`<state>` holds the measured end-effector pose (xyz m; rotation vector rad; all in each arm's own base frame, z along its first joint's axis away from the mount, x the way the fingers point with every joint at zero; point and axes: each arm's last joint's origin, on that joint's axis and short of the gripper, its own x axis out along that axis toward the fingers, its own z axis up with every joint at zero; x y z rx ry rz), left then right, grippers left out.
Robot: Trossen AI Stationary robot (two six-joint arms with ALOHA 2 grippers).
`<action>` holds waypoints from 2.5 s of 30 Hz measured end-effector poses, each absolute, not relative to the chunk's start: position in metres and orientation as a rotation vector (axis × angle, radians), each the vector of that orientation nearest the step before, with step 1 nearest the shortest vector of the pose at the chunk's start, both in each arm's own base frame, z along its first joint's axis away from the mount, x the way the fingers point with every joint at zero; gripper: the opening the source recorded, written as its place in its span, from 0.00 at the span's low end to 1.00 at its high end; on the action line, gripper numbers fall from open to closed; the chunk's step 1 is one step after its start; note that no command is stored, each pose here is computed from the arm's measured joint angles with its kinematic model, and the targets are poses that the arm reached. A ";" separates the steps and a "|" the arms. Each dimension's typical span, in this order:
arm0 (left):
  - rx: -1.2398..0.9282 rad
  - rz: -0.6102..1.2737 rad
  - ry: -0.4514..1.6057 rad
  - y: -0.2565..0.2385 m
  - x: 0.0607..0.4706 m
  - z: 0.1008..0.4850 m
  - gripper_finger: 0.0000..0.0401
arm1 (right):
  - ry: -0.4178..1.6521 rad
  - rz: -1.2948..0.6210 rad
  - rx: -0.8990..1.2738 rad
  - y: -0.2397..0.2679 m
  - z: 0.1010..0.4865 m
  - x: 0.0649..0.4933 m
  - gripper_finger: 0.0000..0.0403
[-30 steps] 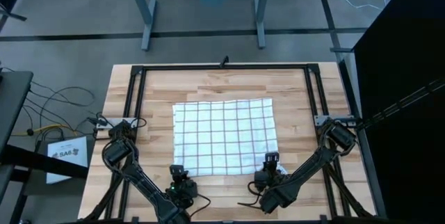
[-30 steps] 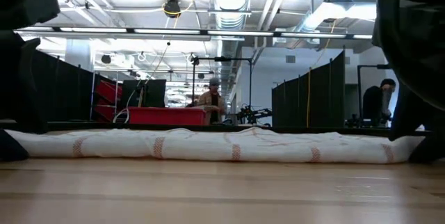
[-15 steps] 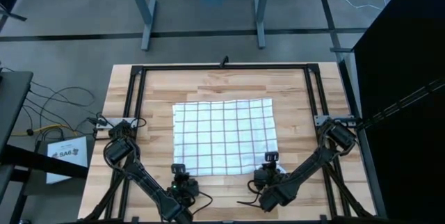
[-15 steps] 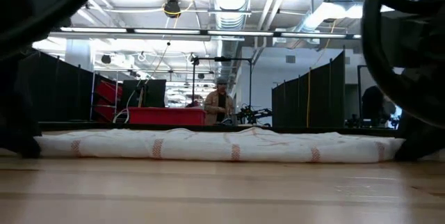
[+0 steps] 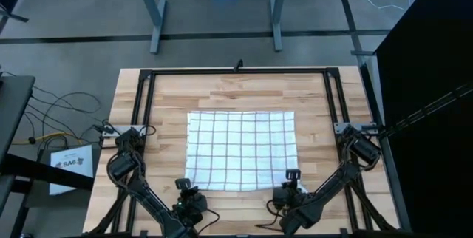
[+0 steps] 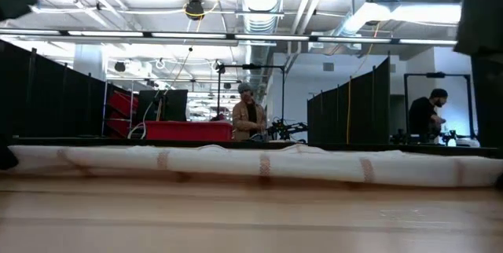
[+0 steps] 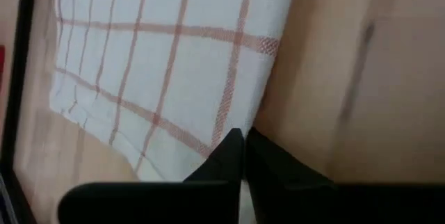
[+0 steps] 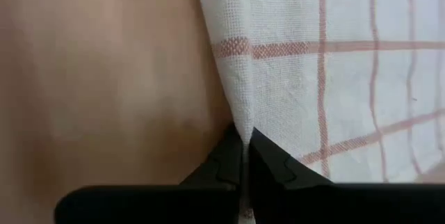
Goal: Roll towel
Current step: Fold the white towel
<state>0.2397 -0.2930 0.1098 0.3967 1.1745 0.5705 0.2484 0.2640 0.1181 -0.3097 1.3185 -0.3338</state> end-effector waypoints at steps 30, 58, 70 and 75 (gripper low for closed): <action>0.412 0.547 1.278 -0.284 0.263 0.194 0.00 | 1.359 -0.414 -0.329 0.270 0.200 0.242 0.00; -0.058 0.199 1.261 -0.137 0.253 0.234 0.00 | 1.224 -0.071 0.210 0.146 0.245 0.217 0.00; -0.106 0.141 1.242 -0.115 0.239 0.200 0.00 | 1.286 -0.029 0.275 0.116 0.199 0.219 0.00; -0.094 0.136 1.243 -0.106 0.242 0.192 0.00 | 1.301 -0.007 0.288 0.098 0.184 0.222 0.00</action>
